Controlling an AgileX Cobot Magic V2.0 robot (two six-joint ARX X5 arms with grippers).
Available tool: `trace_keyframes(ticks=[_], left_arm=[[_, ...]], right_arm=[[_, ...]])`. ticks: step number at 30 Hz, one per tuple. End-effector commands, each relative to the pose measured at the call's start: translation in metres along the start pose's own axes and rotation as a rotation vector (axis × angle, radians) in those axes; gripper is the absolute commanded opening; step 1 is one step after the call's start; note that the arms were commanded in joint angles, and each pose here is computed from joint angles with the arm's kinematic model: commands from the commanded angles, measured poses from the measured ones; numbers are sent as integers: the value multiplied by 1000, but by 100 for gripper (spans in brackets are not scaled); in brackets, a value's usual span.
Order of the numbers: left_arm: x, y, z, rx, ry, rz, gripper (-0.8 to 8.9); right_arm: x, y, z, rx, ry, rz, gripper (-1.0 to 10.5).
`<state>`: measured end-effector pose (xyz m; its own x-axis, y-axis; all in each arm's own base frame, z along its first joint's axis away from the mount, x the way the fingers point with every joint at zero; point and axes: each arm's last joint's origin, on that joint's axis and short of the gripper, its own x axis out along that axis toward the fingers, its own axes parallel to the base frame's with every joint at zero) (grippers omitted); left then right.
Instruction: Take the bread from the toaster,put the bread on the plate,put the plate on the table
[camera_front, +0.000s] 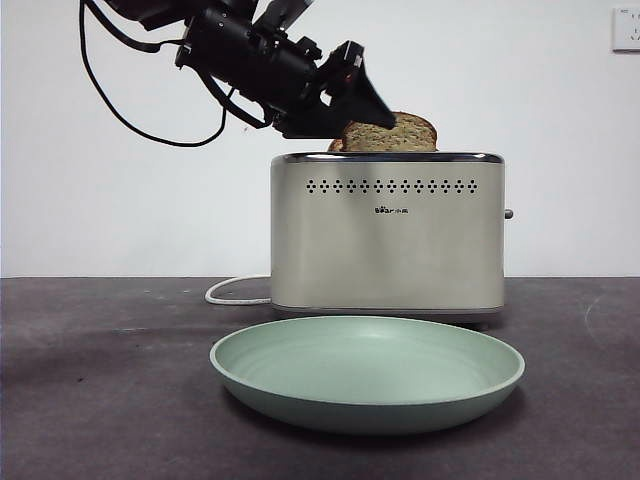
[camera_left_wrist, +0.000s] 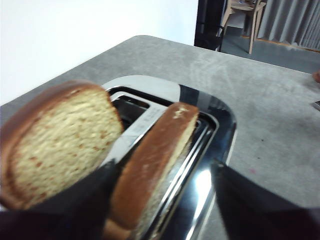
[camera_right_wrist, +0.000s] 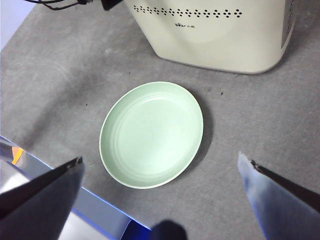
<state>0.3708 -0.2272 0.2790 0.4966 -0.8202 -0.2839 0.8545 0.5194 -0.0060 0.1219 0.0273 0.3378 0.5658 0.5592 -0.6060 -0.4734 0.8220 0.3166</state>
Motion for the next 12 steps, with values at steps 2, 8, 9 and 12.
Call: trace_keyframes(ticks=[2,8,9,12], left_arm=[[3,-1,-1,13,-4,-16,-9],[-5,-1,10,32,-49,-4,-9],[-7,-1,12,36,-56,-2,-8],[-12,-3,19,49,-80,2,-9]], right_arm=[[0,0,2,-9,-1,-2,626],[2,-1,2,-5,8,-2,626],[3,-2,2,-4,9,-1,626],[3,-2,3,-3,10,-2,626]])
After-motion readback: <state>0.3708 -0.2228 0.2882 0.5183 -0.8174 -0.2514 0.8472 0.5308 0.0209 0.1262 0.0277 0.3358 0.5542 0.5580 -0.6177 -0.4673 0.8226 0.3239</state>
